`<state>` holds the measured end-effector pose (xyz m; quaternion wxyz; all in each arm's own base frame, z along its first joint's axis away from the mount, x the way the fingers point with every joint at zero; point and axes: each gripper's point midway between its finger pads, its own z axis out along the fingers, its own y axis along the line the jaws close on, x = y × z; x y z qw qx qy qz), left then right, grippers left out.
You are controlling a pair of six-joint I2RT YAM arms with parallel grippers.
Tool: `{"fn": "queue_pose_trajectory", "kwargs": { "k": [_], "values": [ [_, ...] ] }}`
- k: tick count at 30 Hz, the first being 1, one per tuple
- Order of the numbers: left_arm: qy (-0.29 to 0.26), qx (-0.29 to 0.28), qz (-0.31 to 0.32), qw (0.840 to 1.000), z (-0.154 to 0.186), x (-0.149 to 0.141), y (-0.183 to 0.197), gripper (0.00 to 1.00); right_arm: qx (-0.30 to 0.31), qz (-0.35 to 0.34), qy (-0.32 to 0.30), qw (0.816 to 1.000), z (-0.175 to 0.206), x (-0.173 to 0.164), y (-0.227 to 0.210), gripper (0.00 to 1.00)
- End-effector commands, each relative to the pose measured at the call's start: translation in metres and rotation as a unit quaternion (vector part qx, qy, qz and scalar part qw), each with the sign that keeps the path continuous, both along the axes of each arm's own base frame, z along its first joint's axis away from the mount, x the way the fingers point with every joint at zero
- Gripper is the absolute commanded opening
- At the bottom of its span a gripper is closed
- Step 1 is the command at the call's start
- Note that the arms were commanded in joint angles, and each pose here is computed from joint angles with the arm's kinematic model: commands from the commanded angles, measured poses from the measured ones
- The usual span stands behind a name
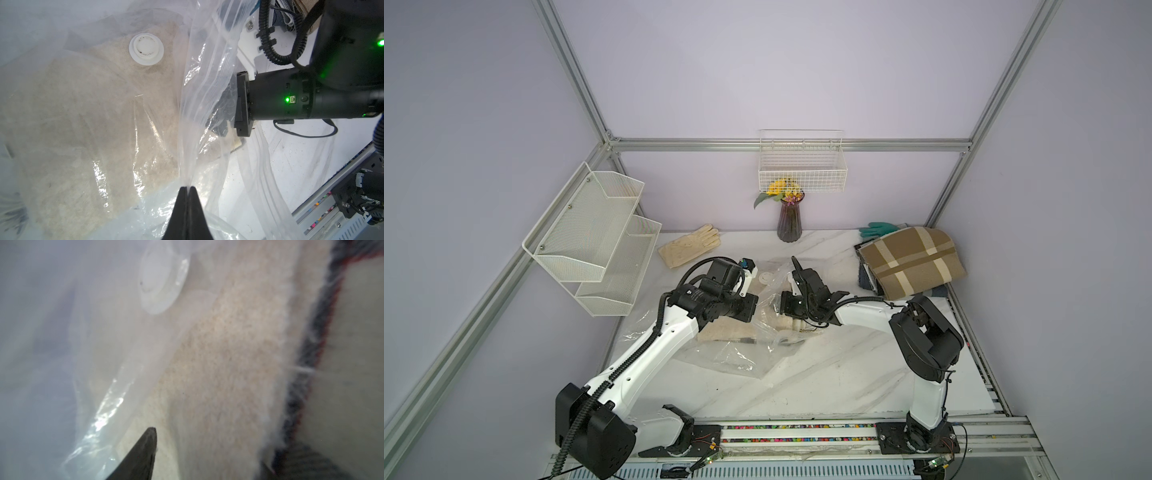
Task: Take the scarf out of the vacuum bag
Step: Take out the scarf from the vacuum bag.
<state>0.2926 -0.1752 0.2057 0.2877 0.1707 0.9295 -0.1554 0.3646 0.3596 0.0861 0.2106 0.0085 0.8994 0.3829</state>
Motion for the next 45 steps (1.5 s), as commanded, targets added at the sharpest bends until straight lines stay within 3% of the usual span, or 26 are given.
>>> {"fn": "queue_pose_trajectory", "kwargs": {
  "k": [1, 4, 7, 10, 16, 36, 45],
  "values": [
    [-0.021, -0.008, -0.003, 1.0, 0.013, 0.001, 0.0, 0.0, 0.08, 0.031, -0.056, 0.995, 0.059, -0.004, 0.016, 0.55],
    [-0.019, -0.006, -0.003, 1.0, 0.011, 0.001, 0.0, 0.0, 0.066, 0.028, -0.101, 0.992, 0.086, -0.005, 0.006, 0.54],
    [-0.017, -0.007, -0.004, 1.0, 0.009, 0.002, -0.002, 0.0, 0.013, 0.003, -0.123, 0.992, 0.09, 0.0, -0.013, 0.52],
    [-0.017, -0.007, -0.002, 1.0, 0.009, 0.003, -0.002, 0.0, -0.042, -0.03, -0.108, 0.993, 0.079, 0.006, -0.03, 0.51],
    [-0.02, -0.008, -0.003, 1.0, 0.011, 0.004, -0.002, 0.0, -0.078, -0.055, -0.047, 0.994, 0.039, 0.009, -0.043, 0.51],
    [-0.022, -0.002, -0.001, 1.0, 0.014, 0.003, 0.001, 0.0, -0.091, -0.069, 0.019, 0.993, -0.02, 0.018, -0.049, 0.53],
    [-0.02, 0.001, -0.002, 1.0, 0.012, 0.003, 0.001, 0.0, -0.025, -0.056, -0.01, 0.998, -0.002, 0.028, -0.032, 0.58]
  ]
}}
